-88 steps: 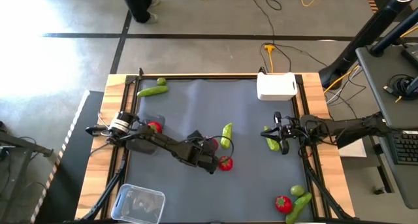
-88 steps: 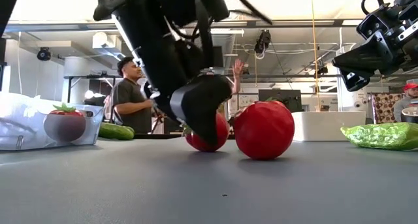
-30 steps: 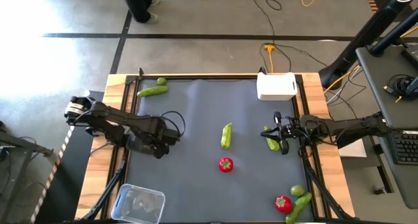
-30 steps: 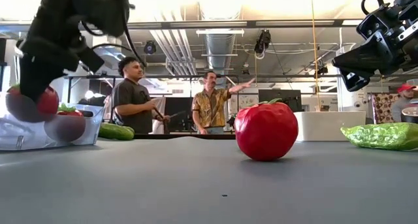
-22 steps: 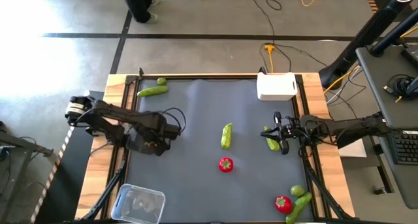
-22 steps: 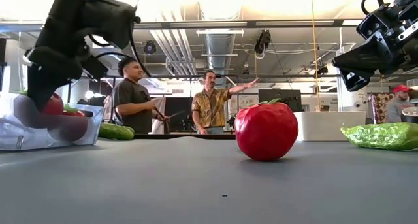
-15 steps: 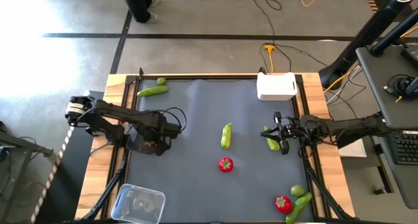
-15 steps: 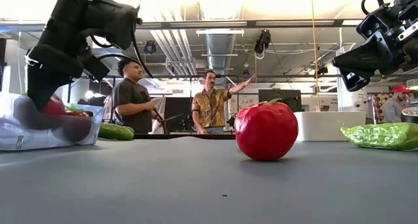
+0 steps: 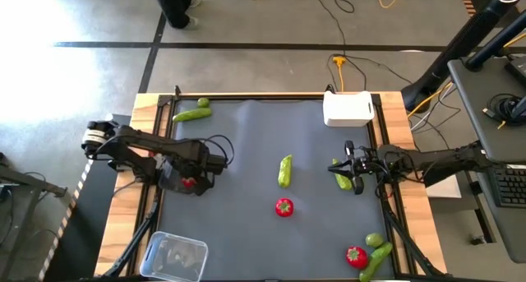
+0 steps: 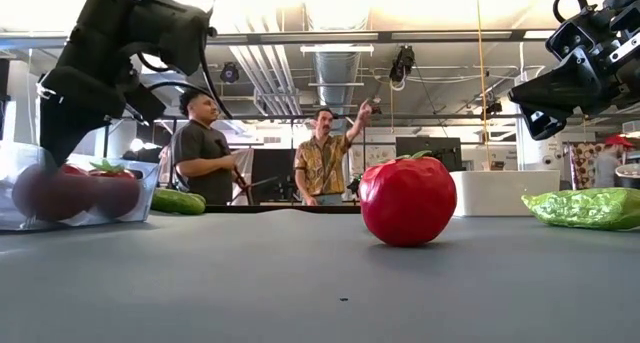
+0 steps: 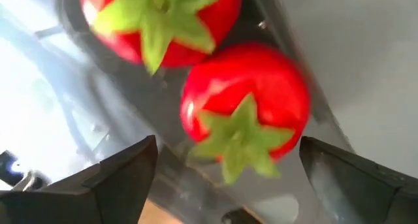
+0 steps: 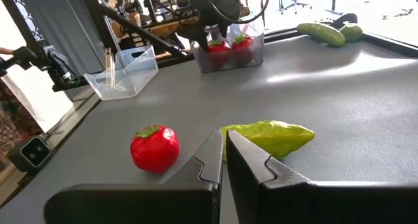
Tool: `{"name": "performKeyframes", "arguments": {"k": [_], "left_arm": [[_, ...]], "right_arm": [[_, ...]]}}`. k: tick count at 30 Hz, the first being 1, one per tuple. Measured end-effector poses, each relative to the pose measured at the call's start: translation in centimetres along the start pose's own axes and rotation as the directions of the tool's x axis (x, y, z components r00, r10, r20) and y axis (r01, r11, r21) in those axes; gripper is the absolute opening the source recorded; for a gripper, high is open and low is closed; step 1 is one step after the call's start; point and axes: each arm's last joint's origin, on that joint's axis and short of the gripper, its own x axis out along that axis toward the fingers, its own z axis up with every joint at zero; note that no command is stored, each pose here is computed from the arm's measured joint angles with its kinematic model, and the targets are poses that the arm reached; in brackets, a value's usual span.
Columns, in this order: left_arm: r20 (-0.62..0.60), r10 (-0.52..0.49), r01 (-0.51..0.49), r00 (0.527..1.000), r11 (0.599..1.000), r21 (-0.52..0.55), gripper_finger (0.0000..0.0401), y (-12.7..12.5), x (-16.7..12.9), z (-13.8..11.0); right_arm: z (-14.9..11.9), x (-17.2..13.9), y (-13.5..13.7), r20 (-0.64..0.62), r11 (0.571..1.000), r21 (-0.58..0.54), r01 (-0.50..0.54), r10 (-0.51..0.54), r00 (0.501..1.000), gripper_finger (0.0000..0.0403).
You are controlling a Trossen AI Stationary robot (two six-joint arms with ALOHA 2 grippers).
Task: Sort produce into baskets
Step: Put the top tomato into the black transparent bin
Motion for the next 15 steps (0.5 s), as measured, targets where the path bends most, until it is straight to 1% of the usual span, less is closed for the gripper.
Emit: {"name": "performKeyframes", "arguments": {"k": [3,5,10,13,15], "left_arm": [[-0.020,-0.013,0.013,1.000,1.000,-0.002,0.0354,0.0,-1.1,-0.2],[-0.009,-0.022,0.022,1.000,1.000,0.013,0.0354,-0.1,-2.3,-0.4],[0.098,-0.126,0.117,0.987,0.989,0.095,0.0355,-1.0,-5.7,-0.5],[0.230,-0.208,0.175,0.951,0.973,0.152,0.0355,-2.1,-7.9,-0.4],[0.339,-0.281,0.223,0.898,0.954,0.201,0.0355,-3.1,-9.3,-0.3]], "right_arm": [[0.0,0.0,0.0,0.000,1.000,0.000,0.000,0.000,1.000,0.0013],[0.0,0.0,0.0,0.000,1.000,0.000,0.000,0.000,1.000,0.0013],[0.0,0.0,0.0,0.000,1.000,0.000,0.000,0.000,1.000,0.0013],[0.0,0.0,0.0,0.000,1.000,0.000,0.000,0.000,1.000,0.0013],[0.0,0.0,0.0,0.000,1.000,0.000,0.000,0.000,1.000,0.0013]]}}
